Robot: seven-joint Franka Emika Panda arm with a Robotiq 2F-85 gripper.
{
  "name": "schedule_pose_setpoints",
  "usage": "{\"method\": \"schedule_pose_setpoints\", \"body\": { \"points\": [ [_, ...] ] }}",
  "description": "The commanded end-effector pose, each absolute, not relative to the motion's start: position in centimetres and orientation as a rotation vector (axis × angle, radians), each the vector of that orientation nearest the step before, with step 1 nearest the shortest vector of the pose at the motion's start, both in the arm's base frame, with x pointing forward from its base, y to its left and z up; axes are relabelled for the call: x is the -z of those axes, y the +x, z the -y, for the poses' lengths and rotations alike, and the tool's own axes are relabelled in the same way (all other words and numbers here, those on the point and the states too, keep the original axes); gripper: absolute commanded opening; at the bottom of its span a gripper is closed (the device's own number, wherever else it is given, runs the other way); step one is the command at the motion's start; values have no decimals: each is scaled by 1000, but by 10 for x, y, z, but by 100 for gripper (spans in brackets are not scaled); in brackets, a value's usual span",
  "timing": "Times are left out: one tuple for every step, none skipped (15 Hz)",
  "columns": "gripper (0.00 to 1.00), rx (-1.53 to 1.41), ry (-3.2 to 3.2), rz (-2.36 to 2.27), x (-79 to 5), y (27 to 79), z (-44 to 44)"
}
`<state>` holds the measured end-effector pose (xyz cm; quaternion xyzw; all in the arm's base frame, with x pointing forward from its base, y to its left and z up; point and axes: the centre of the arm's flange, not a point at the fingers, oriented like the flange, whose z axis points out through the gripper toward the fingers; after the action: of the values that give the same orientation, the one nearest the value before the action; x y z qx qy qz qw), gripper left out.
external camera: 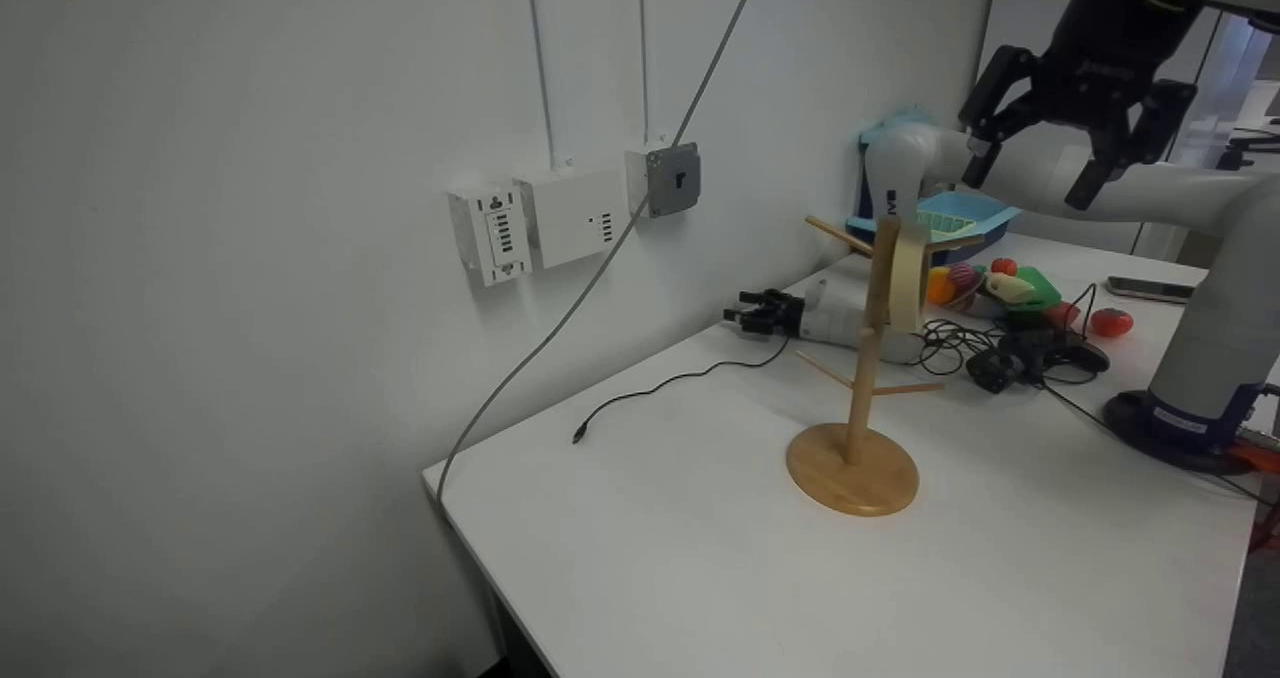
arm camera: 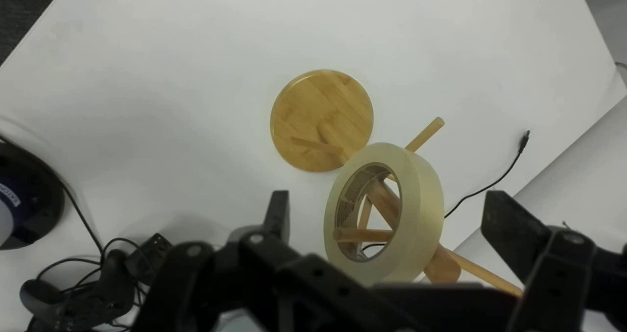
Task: Take the masking tape and put it on the table
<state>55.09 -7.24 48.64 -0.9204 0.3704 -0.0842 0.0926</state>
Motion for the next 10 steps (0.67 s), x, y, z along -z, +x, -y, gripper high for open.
{"method": "schedule_pose_setpoints", "body": {
  "points": [
    [100, 250, -2733, -1099, -486, 551, 72],
    [100, 249, -2733, -1098, -486, 551, 72],
    [100, 249, -2733, -1098, -486, 551, 72],
    [100, 249, -2734, -1098, -486, 551, 72],
    [100, 249, -2734, -1098, -486, 551, 72],
    [100, 247, -2735, -1100, -486, 551, 71],
    [100, 241, -2734, -1104, -486, 551, 71],
    [100, 236, -2733, -1102, -486, 550, 70],
    [100, 238, -2733, -1099, -486, 551, 70],
    [100, 238, -2731, -1094, -486, 551, 70]
  ]
}}
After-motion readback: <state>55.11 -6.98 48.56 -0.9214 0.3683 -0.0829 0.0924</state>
